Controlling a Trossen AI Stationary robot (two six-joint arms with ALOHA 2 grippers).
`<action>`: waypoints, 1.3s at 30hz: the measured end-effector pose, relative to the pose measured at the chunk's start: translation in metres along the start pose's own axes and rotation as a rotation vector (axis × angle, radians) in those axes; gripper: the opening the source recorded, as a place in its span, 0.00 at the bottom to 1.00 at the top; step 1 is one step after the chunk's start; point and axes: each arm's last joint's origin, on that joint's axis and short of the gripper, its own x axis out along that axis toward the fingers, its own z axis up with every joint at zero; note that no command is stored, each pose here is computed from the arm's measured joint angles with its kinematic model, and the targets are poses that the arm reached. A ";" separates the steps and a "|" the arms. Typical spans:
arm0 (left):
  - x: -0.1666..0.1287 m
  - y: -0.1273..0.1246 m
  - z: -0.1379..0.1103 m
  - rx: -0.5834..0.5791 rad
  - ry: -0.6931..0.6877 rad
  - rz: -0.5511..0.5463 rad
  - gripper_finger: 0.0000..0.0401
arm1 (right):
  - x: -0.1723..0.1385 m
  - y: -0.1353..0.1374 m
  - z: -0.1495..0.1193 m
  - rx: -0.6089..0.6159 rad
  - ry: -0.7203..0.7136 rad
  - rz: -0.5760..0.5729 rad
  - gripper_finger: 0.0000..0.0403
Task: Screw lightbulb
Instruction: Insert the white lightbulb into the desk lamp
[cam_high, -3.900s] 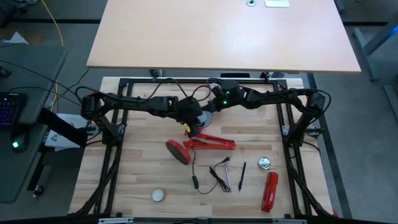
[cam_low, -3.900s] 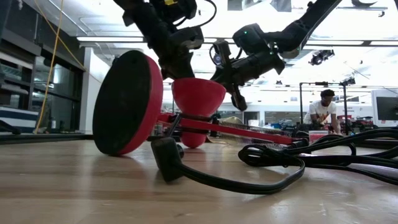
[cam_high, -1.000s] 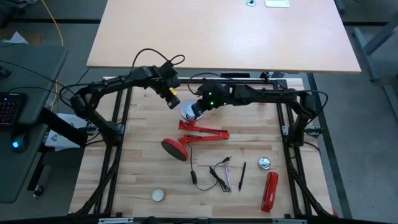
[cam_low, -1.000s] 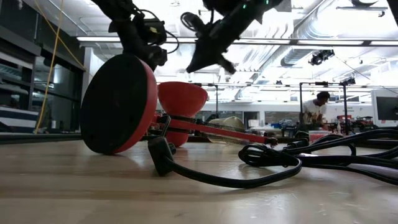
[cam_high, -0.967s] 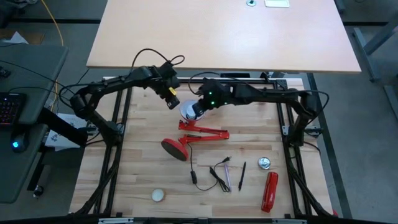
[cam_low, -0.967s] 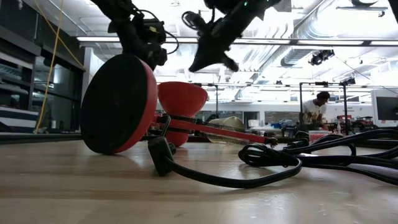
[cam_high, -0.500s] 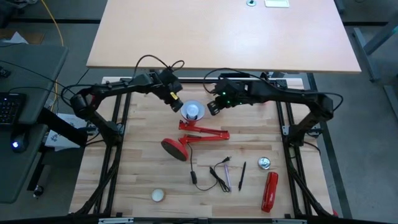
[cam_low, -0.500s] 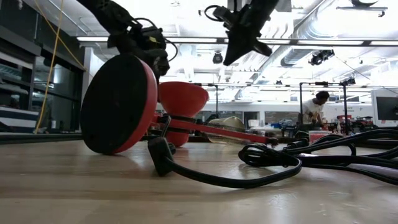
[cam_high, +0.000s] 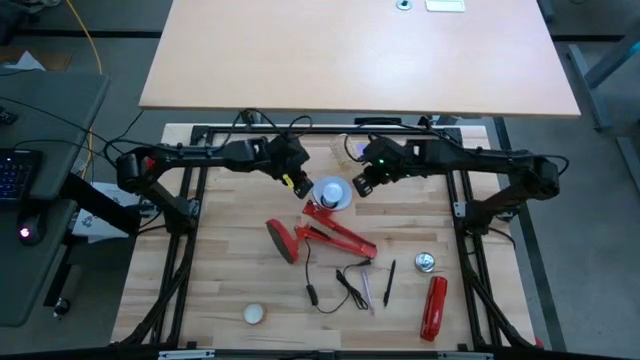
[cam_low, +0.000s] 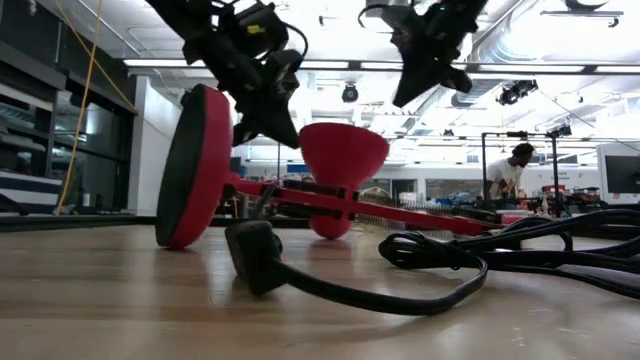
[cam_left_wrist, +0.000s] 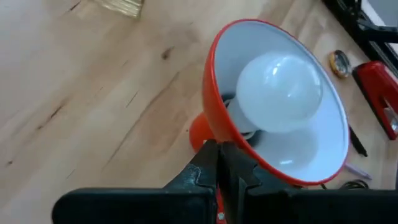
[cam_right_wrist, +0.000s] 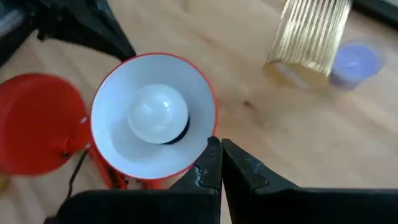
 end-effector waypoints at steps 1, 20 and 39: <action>0.000 -0.001 0.000 0.001 0.001 -0.001 0.00 | 0.000 -0.003 -0.005 0.008 0.004 0.022 0.00; 0.004 -0.012 0.090 0.514 0.020 -0.006 0.00 | 0.059 0.046 -0.043 0.353 -0.058 0.393 0.00; 0.003 -0.015 0.092 0.578 0.147 0.005 0.00 | 0.027 0.053 -0.043 0.158 -0.088 0.175 0.00</action>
